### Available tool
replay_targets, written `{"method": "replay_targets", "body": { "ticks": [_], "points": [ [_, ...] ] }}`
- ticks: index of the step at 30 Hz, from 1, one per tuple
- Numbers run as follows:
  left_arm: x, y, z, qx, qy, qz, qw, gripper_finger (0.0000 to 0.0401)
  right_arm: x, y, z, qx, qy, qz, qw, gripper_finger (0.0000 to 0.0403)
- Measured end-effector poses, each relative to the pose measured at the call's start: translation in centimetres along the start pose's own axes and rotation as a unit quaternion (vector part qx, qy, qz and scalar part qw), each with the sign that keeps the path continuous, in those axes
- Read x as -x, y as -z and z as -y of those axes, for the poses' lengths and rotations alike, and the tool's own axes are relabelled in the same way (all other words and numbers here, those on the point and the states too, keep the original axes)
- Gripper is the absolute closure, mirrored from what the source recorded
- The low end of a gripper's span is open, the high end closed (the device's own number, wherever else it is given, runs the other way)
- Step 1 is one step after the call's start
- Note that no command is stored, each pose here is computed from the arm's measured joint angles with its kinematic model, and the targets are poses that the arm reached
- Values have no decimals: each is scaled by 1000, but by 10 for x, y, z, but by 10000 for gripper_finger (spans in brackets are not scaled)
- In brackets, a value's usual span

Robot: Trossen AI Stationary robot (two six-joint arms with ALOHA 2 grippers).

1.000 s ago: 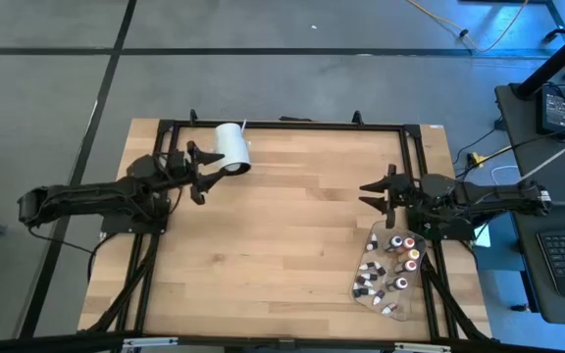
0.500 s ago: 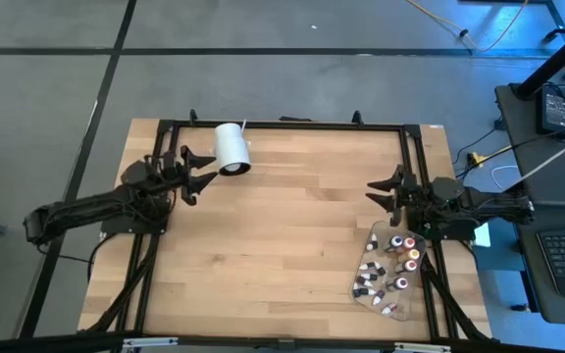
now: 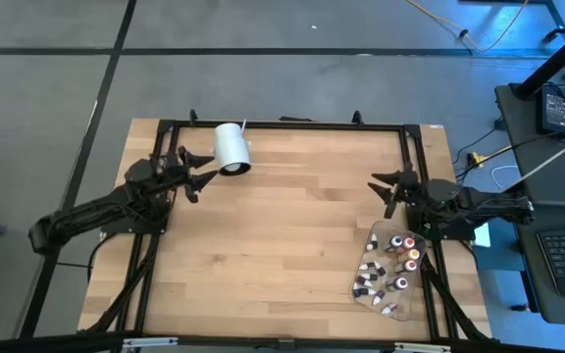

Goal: Pick & Place food coloring
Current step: Return to Home Position

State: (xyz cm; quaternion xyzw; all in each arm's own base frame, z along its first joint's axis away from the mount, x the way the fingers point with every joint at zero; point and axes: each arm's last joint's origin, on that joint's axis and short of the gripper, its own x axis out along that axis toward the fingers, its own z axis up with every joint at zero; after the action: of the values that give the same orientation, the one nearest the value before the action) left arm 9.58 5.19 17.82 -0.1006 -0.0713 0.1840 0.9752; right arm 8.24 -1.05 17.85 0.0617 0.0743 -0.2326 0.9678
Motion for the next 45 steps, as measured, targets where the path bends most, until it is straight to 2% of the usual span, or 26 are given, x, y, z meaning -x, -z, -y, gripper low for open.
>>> {"method": "replay_targets", "body": {
  "ticks": [4,7,17,22,26,30,35,40,45],
  "points": [
    [0,3,-3,-4,-15,-15,1000,150,-4,9,1,8,31,-6,999,244],
    [1,3,-5,-13,-21,-17,1000,150,-4,10,1,14,32,-7,999,244],
    [1,12,-7,-4,-33,-64,997,150,-4,10,1,113,19,-16,993,244],
    [1,12,-7,-2,-33,-64,997,150,-4,10,1,115,19,-16,993,244],
    [1,12,-7,32,-32,-62,997,150,-4,10,1,108,19,-16,994,244],
    [4,7,-5,35,-25,-35,998,150,-4,10,1,100,19,-15,995,244],
    [10,1,0,14,12,-5,1000,150,-4,10,1,74,20,-15,997,244],
    [13,2,0,-32,12,-5,999,150,-4,10,1,76,20,-15,997,244],
    [12,3,0,-32,9,-9,999,150,-4,10,1,76,20,-15,997,244]
  ]
}}
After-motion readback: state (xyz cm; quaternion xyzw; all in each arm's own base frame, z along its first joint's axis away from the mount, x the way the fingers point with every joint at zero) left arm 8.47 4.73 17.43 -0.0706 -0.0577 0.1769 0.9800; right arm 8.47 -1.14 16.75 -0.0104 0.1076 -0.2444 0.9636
